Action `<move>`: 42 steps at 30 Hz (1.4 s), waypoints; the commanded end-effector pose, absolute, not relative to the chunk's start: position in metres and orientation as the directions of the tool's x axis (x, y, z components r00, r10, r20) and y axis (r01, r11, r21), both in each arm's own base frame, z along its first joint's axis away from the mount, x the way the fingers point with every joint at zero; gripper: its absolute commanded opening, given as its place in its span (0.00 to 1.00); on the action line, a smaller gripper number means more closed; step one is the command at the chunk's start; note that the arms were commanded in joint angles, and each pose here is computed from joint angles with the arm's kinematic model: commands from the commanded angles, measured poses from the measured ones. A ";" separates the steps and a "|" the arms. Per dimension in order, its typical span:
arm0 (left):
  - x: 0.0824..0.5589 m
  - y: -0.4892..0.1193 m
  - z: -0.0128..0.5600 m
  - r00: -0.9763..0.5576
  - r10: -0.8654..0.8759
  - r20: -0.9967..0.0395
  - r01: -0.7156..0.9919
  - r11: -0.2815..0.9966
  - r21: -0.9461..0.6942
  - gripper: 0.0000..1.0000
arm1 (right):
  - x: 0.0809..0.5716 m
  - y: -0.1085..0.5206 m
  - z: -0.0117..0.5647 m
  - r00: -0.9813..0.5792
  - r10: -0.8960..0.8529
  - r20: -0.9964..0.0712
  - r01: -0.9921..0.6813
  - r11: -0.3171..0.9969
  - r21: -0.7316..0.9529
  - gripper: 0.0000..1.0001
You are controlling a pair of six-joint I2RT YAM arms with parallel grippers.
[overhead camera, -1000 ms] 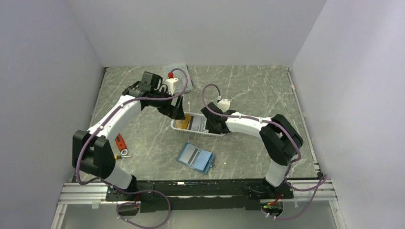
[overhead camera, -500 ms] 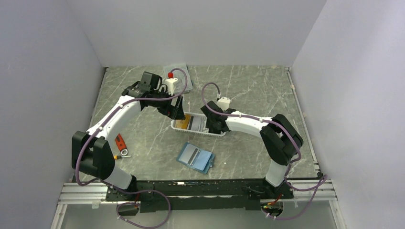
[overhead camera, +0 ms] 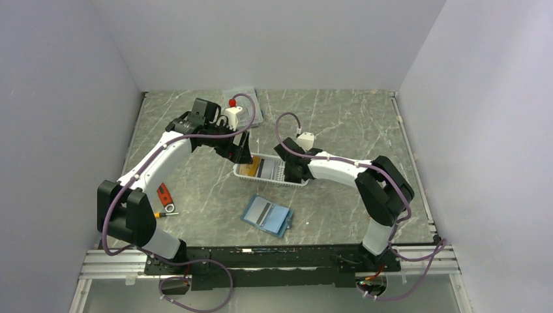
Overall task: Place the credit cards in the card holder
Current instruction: Pick up the credit card from the storage box.
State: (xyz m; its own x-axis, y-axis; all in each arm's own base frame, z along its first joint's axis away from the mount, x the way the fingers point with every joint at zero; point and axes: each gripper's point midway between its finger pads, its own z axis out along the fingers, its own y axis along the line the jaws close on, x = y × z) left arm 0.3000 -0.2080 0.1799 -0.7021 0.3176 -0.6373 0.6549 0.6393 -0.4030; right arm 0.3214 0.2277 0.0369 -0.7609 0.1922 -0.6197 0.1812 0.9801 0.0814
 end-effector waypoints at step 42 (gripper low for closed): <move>0.305 -0.341 0.118 -0.772 0.399 -0.494 0.633 0.553 -0.543 0.75 | 0.315 0.198 0.046 -0.696 0.451 -0.558 0.291 0.889 0.354 0.41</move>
